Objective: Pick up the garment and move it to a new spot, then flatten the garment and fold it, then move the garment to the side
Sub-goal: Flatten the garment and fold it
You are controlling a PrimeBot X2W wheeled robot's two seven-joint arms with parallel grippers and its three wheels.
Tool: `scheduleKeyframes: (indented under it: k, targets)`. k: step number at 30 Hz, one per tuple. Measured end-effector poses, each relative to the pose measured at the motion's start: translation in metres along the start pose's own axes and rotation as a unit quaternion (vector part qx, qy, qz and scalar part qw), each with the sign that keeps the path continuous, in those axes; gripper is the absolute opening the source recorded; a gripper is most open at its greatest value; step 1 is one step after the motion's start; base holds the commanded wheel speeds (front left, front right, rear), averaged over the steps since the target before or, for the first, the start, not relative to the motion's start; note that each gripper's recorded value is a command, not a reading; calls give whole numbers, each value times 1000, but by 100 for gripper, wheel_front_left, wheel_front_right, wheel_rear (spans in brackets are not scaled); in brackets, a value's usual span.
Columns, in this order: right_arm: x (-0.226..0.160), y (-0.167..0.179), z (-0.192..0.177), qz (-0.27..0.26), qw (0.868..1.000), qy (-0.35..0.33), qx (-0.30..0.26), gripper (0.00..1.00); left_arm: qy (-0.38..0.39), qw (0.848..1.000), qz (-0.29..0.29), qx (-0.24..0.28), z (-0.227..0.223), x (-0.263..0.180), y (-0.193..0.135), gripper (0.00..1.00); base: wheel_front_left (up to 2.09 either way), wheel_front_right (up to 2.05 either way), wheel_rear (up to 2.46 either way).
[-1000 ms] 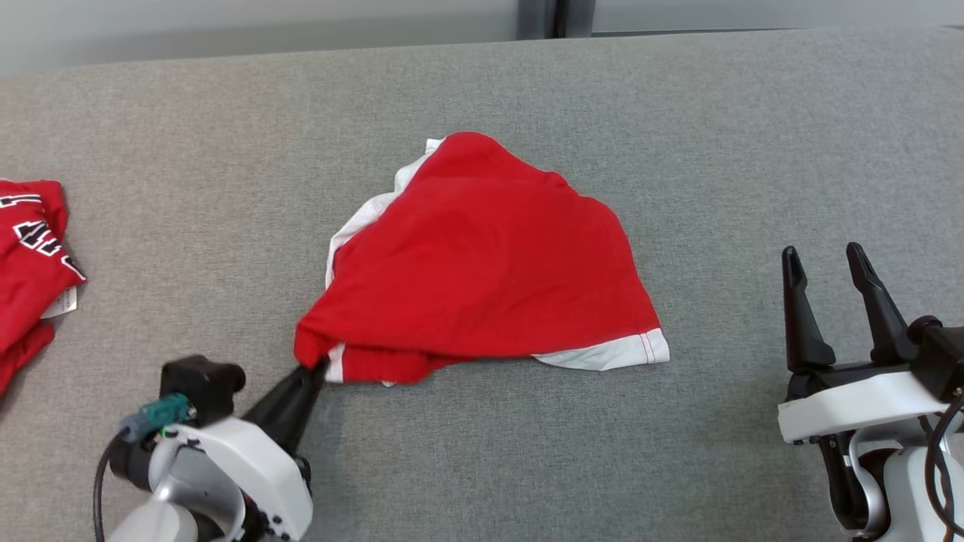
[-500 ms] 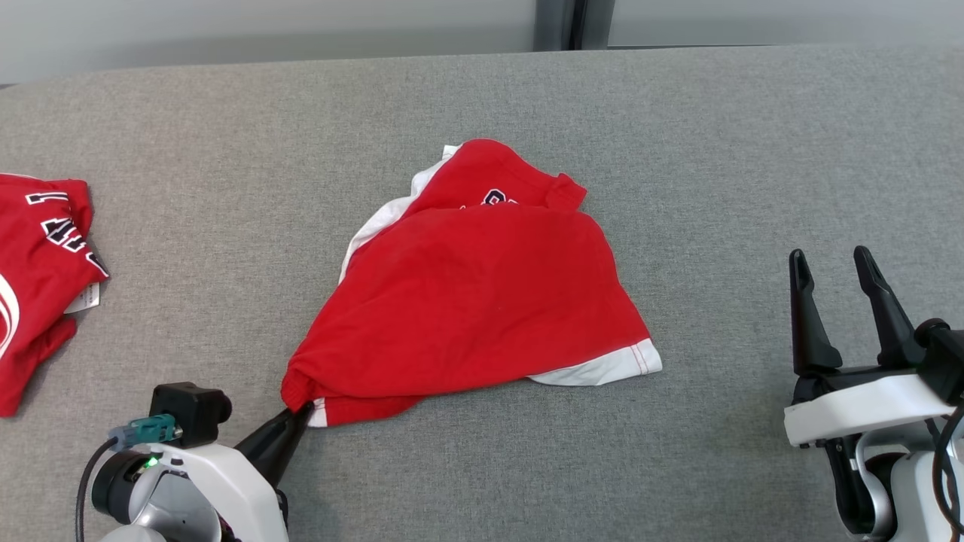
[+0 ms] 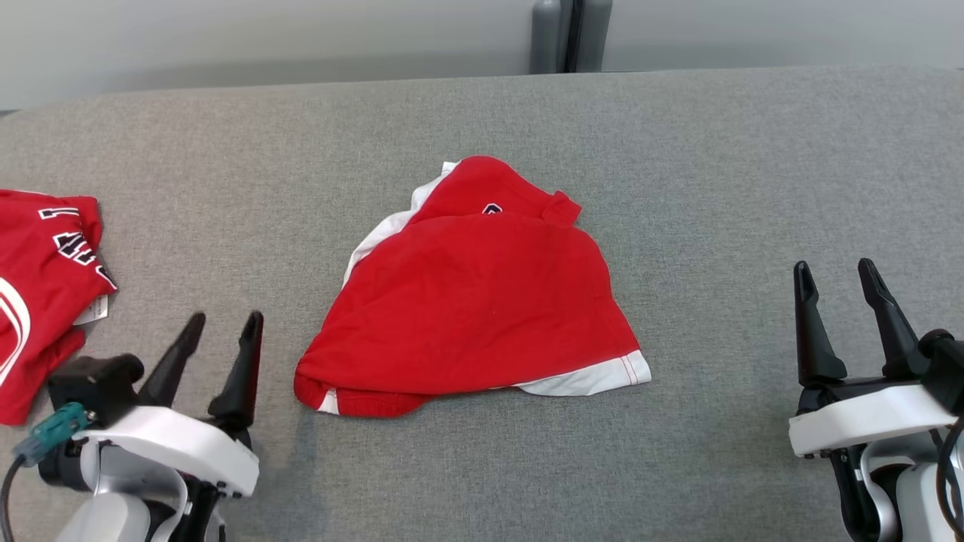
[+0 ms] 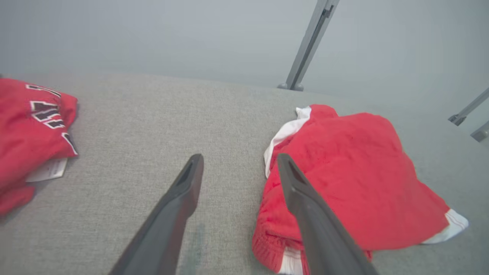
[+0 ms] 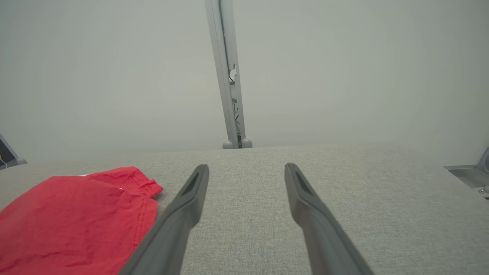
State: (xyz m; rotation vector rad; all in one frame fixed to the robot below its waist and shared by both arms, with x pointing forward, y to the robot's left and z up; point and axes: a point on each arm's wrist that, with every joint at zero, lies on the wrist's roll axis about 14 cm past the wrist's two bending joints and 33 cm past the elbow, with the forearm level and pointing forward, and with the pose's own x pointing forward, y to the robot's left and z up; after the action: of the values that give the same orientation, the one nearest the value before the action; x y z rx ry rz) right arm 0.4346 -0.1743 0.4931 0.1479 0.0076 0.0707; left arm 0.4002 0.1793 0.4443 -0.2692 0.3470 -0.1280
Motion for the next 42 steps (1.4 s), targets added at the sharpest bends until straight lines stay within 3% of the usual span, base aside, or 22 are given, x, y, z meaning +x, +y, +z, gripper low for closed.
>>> scheduleKeyframes:
  k: [7, 15, 37, 42]
  targets:
    - [-6, 0, 13, -1, 1000, -13, -7, 100, -159, 987, 11, -4, 65, -1, -6, 100, 0, 0, 0]
    - [-15, -2, 23, -4, 1000, -21, -14, 100, -229, 972, 6, 45, 98, -10, -17, 100, 0, 0, 0]
    - [-16, 2, 16, 1, 1000, -10, -12, 100, -210, 975, 22, 62, 81, -19, -11, 100, 0, 0, 0]
    - [-13, 2, 11, 3, 1000, -3, -12, 100, -172, 982, -6, 80, 69, -10, -24, 100, 0, 0, 0]
